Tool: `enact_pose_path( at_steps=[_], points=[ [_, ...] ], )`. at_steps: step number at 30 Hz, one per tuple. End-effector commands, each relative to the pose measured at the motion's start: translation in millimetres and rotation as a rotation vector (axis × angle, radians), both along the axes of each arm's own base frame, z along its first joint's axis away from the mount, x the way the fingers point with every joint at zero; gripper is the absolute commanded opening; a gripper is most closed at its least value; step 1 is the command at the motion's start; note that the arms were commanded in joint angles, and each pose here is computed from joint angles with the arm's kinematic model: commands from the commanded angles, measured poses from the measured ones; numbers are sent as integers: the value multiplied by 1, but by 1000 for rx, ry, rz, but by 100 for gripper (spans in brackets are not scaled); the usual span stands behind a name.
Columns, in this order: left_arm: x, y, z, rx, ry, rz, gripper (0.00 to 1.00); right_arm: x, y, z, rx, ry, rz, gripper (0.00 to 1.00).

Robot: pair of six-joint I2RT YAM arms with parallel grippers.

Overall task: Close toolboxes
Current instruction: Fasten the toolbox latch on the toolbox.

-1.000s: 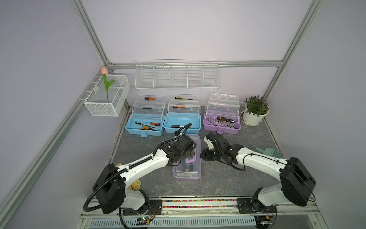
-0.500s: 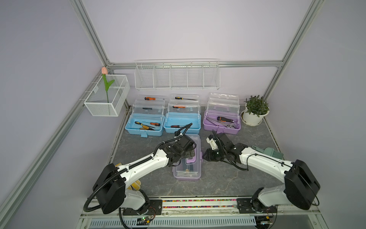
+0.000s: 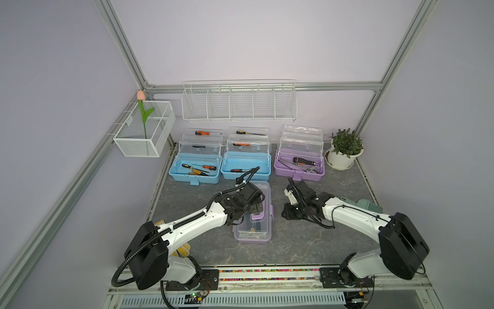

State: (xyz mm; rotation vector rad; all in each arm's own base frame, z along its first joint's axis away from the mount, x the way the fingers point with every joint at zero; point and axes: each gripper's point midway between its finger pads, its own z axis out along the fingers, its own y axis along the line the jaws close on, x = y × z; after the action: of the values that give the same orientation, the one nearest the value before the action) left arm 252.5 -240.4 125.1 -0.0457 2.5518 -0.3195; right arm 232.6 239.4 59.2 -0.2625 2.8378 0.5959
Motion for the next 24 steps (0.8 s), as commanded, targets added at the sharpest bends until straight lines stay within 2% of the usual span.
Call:
enact_pose_path(
  at_steps=[1, 8, 13, 19, 24],
  points=[
    [-21, -12, -14, -30, 67, -80, 99, 15, 31, 10, 32, -72, 34, 27],
    [-24, -23, -23, -52, 107, -120, 96, 5, 93, 44, 343, -54, 105, 27],
    [-23, -30, -25, -60, 114, -137, 94, 2, 107, 55, 425, -54, 146, 28],
    [-19, -2, -22, 85, 96, -84, 95, 6, 73, 44, 221, -76, 109, 29],
    [-15, 21, -19, 211, 85, -53, 91, 11, 32, 46, 150, -67, 50, 41]
  ],
)
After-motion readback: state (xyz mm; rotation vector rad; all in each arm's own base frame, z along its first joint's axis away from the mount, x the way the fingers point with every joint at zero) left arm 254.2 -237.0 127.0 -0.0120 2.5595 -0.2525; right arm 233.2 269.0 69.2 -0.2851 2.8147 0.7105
